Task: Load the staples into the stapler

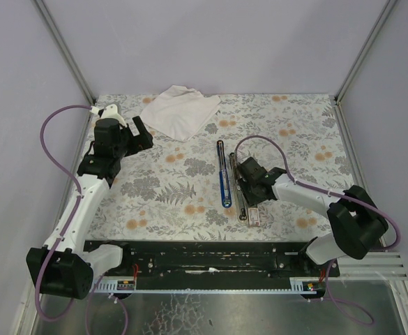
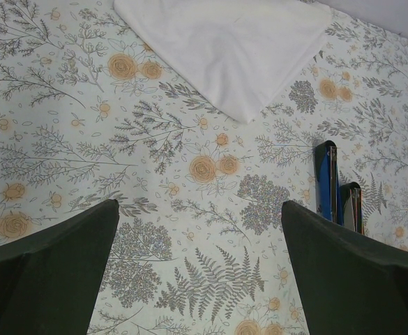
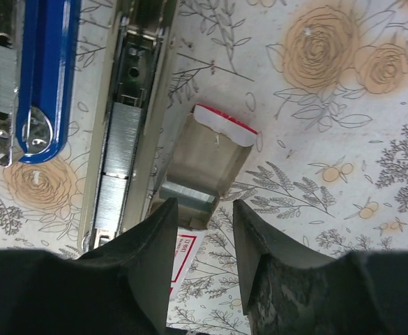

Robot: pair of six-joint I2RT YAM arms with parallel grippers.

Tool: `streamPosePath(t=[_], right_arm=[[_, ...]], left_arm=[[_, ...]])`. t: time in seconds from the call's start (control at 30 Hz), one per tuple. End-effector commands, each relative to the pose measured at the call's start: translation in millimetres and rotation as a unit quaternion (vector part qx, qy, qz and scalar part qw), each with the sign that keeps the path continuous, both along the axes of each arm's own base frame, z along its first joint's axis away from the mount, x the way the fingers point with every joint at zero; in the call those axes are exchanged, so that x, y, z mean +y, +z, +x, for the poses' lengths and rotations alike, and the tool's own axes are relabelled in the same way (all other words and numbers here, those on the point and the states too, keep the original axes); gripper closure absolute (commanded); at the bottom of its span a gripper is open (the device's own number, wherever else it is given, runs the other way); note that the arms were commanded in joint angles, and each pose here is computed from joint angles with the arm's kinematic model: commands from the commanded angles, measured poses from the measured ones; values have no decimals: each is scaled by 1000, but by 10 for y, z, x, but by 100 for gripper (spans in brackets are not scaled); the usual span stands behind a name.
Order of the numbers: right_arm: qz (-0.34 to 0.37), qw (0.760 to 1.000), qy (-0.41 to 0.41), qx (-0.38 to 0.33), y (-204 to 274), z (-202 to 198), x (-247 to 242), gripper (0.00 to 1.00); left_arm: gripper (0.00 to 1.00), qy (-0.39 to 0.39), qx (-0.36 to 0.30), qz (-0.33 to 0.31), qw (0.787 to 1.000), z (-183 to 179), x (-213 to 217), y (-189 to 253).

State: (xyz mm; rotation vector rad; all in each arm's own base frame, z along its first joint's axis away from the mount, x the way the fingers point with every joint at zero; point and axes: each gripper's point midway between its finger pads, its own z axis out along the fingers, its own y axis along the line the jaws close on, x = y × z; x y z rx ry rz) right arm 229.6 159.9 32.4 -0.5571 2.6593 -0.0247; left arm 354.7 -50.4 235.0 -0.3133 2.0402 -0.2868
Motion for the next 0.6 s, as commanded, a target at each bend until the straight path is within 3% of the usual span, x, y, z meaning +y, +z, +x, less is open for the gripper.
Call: streamPosePath(t=[0.0, 0.57], right_arm=[[23, 999, 30, 4, 57, 39, 127, 56], [4, 1000, 11, 6, -61, 130, 129, 62]], left_arm=[[0, 5, -21, 8, 1000, 80, 47, 55], [0, -1, -21, 2, 1000, 80, 15, 61]])
